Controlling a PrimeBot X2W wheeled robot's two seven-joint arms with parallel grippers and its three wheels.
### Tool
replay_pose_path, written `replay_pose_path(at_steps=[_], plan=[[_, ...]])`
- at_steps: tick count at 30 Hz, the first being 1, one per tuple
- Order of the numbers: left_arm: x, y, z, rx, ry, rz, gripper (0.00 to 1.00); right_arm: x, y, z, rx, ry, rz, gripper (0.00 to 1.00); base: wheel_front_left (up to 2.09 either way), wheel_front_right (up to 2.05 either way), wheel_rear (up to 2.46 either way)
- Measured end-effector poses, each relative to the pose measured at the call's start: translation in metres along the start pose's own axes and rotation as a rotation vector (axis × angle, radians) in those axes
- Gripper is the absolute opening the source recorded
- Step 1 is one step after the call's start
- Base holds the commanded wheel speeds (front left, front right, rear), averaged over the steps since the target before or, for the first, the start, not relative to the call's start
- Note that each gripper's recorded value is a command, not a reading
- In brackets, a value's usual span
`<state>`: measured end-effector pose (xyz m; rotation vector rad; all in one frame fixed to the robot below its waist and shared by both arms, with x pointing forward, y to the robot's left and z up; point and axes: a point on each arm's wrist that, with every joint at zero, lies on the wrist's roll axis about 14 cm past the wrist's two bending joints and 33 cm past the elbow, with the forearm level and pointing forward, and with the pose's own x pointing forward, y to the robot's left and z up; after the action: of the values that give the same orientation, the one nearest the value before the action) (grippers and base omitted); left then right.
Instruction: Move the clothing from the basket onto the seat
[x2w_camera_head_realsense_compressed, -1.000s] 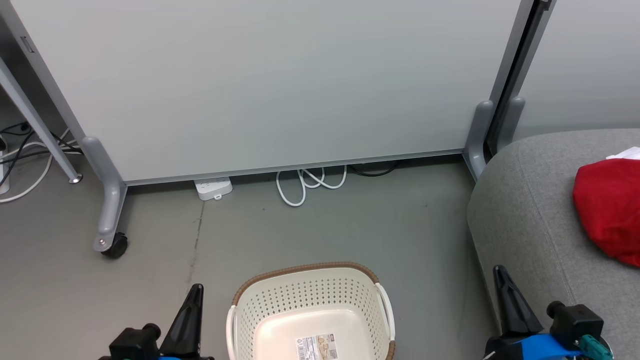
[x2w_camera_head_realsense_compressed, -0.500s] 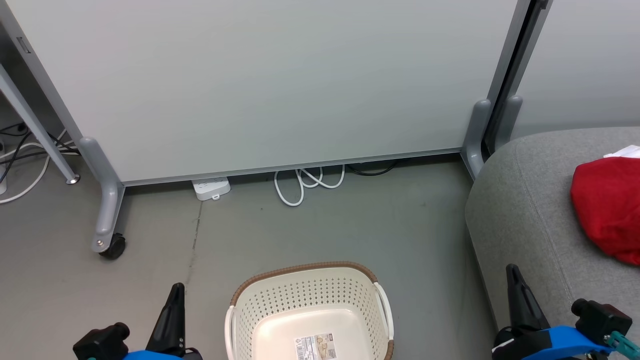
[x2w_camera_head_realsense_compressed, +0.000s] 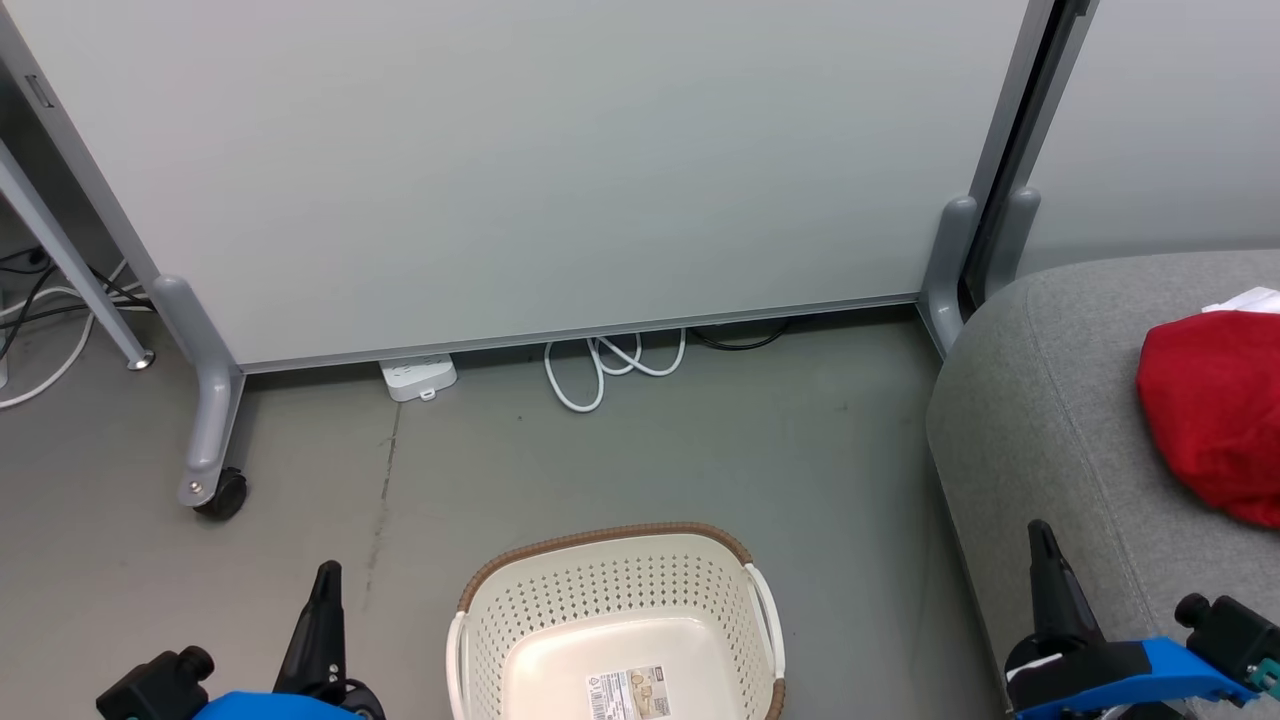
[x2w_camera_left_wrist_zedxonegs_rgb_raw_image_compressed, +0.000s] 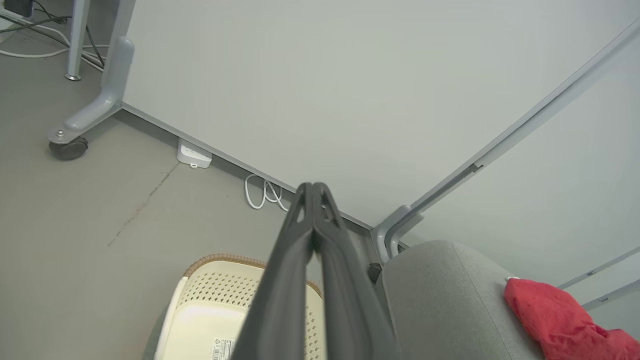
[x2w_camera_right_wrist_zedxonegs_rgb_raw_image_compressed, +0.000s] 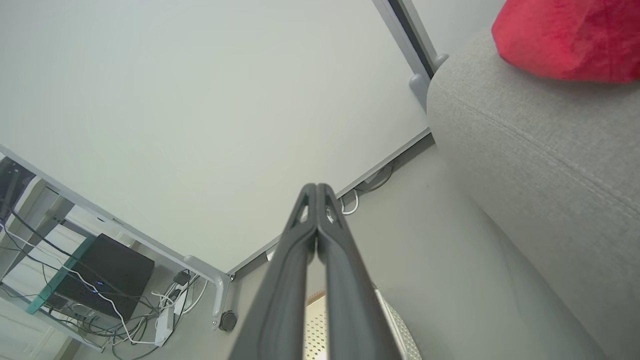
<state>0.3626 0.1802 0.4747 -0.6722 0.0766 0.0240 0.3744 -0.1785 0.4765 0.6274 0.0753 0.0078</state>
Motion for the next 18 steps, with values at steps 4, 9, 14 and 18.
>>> replay_pose_path(at_steps=[4, 9, 14, 18], plan=[[0.0013, 0.0018, 0.0024, -0.057, -0.002, 0.008, 0.00, 0.0009, -0.0010, 0.0019, 0.059, -0.003, -0.007, 0.00, 0.00, 0.00, 0.00], [0.0036, 0.0027, 0.0055, -0.138, -0.006, 0.015, 0.00, 0.0020, -0.0022, 0.0038, 0.145, -0.003, -0.016, 0.00, 0.00, 0.00, 0.00], [0.0051, 0.0030, 0.0071, -0.202, -0.005, 0.017, 0.00, 0.0023, -0.0038, 0.0056, 0.211, -0.007, -0.023, 0.00, 0.00, 0.00, 0.00], [0.0064, 0.0034, 0.0092, -0.250, -0.007, 0.018, 0.00, 0.0025, -0.0046, 0.0060, 0.261, -0.004, -0.026, 0.00, 0.00, 0.00, 0.00]])
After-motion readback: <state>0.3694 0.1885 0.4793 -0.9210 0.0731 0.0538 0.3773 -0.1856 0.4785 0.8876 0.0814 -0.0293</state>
